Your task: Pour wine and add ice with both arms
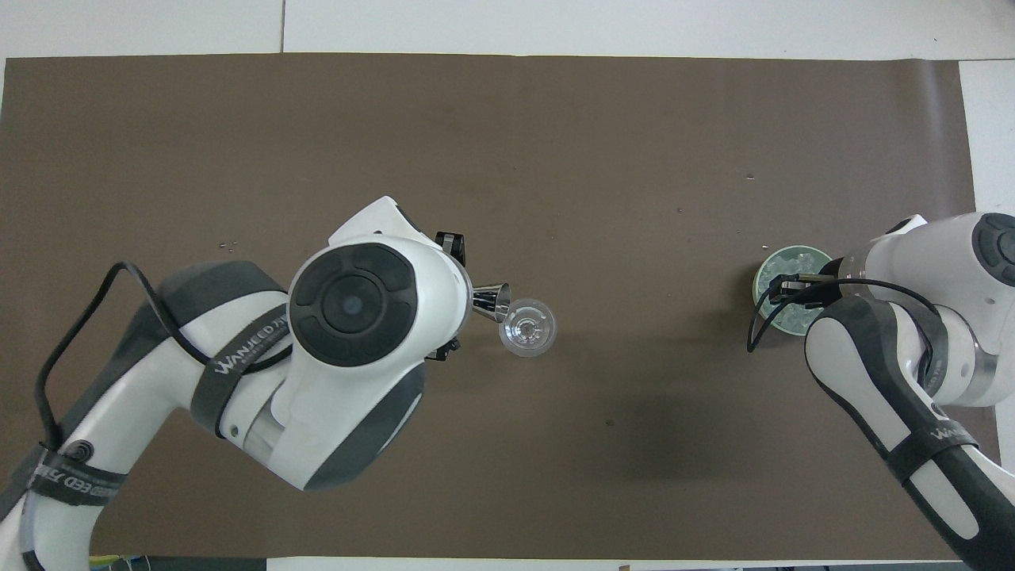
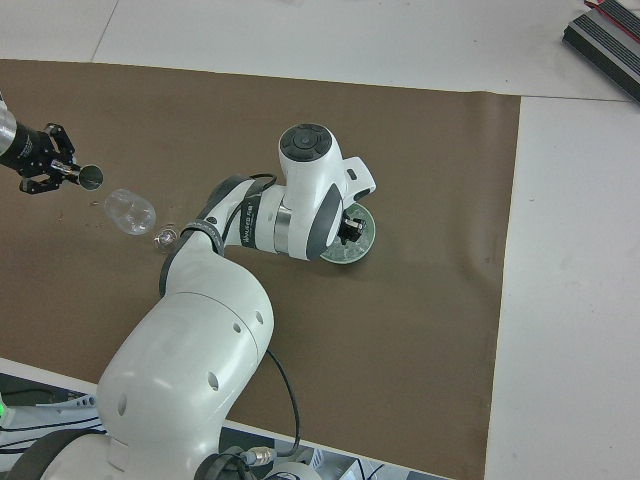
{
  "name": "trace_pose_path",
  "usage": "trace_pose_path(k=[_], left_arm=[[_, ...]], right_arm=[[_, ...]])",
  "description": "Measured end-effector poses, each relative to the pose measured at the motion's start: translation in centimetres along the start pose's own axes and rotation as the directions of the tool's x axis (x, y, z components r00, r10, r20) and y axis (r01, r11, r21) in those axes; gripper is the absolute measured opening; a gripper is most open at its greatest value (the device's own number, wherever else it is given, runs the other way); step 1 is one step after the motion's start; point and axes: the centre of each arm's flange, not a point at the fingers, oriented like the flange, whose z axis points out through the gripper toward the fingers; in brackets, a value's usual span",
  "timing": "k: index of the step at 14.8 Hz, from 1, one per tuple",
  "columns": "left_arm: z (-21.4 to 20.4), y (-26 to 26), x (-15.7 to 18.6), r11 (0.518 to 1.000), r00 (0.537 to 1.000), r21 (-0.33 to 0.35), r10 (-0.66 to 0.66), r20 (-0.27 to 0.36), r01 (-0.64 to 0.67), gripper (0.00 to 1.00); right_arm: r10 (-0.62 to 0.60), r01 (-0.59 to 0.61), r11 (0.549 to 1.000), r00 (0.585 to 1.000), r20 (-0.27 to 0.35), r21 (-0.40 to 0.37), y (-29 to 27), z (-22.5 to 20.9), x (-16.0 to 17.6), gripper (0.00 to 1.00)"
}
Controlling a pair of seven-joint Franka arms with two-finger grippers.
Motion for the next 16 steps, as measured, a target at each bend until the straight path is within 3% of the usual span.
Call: trace_pose_path(k=[2, 5, 7, 9, 12, 16], left_arm=[[-0.5, 1.9, 4.0, 0.999, 0.992, 0.036, -0.040, 0.123, 0.036, 0.21], [-0.7, 4.1, 11.0, 0.996, 0.944, 0.064, -0.084, 0.320, 0.067, 0.21], [0.3, 4.4, 16.2, 0.994, 0.868, 0.062, -0.109, 0.485, 0.091, 0.21], [1.9, 4.1, 21.5, 0.988, 0.755, 0.060, -0.150, 0.638, 0.145, 0.21], [4.2, 3.6, 27.3, 0.978, 0.638, 0.082, -0.189, 0.746, 0.193, 0.21], [7.7, 2.9, 35.2, 0.973, 0.536, 0.075, -0.183, 0.824, 0.217, 0.21]], right_arm=[[0.007, -0.007, 1.000, 1.000, 0.004, 0.000, 0.3, 0.2, 0.0, 0.52], [0.019, -0.019, 1.000, 1.000, 0.013, 0.003, 0.7, 0.8, 0.1, 0.51], [0.025, -0.025, 1.000, 1.000, 0.017, 0.009, 0.7, 1.4, 0.3, 0.51], [0.026, -0.026, 1.000, 0.999, 0.022, 0.008, 0.7, 1.8, 0.3, 0.51], [0.026, -0.027, 1.000, 0.999, 0.022, 0.009, 0.7, 1.8, 0.4, 0.51], [0.027, -0.027, 1.000, 0.999, 0.022, 0.009, 0.7, 1.8, 0.4, 0.47]])
